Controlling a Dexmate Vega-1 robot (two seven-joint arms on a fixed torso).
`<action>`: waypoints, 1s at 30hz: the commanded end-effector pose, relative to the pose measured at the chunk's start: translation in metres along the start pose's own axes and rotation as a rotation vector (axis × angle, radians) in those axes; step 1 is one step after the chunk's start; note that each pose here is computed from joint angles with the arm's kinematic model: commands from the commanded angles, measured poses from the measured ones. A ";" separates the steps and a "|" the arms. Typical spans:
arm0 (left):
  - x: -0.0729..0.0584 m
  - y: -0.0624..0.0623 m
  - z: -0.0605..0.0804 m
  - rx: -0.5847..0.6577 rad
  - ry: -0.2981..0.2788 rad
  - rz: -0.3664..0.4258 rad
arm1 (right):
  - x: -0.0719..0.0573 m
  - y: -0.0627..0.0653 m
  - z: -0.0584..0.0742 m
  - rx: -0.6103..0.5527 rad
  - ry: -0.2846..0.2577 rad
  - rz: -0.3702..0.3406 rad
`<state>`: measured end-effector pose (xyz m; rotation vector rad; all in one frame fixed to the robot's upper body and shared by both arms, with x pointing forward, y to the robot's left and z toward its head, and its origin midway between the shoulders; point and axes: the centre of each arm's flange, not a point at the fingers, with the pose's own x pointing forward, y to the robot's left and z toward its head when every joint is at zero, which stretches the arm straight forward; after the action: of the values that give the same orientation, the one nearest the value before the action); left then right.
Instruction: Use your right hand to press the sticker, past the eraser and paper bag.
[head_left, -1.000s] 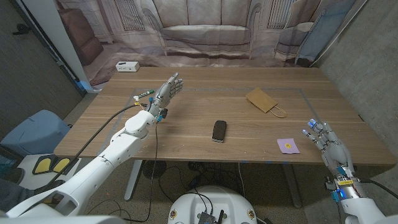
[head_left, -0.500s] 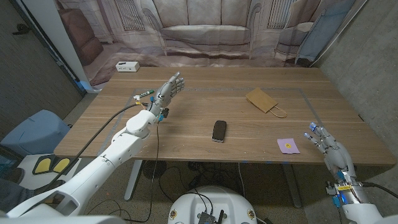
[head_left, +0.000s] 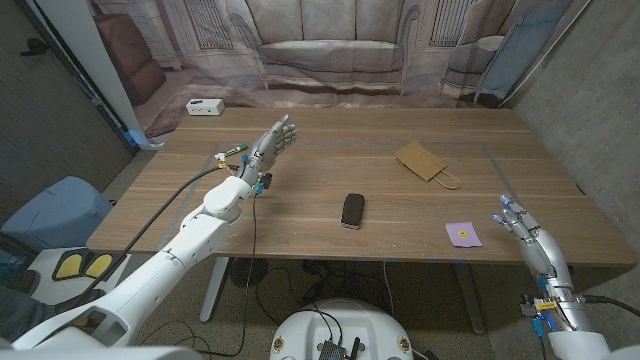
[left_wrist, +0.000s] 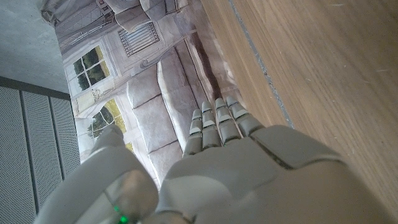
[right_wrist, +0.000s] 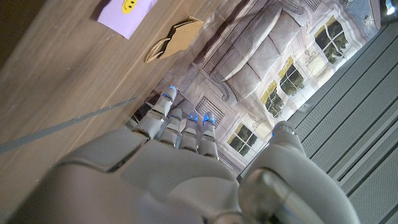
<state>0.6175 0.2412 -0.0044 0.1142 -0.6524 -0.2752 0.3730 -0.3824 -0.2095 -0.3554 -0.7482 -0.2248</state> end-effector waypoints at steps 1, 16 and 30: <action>0.005 0.001 0.002 0.009 -0.003 -0.007 | -0.004 0.005 0.008 -0.179 0.000 -0.045; 0.013 0.000 -0.001 -0.002 -0.002 -0.016 | -0.006 0.012 0.017 -0.357 -0.013 -0.057; 0.012 0.000 0.002 0.012 -0.010 -0.008 | -0.007 0.019 0.025 -0.537 -0.044 -0.071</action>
<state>0.6277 0.2380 0.0025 0.1188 -0.6542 -0.2887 0.3624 -0.3637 -0.2055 -0.7116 -0.7283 -0.4315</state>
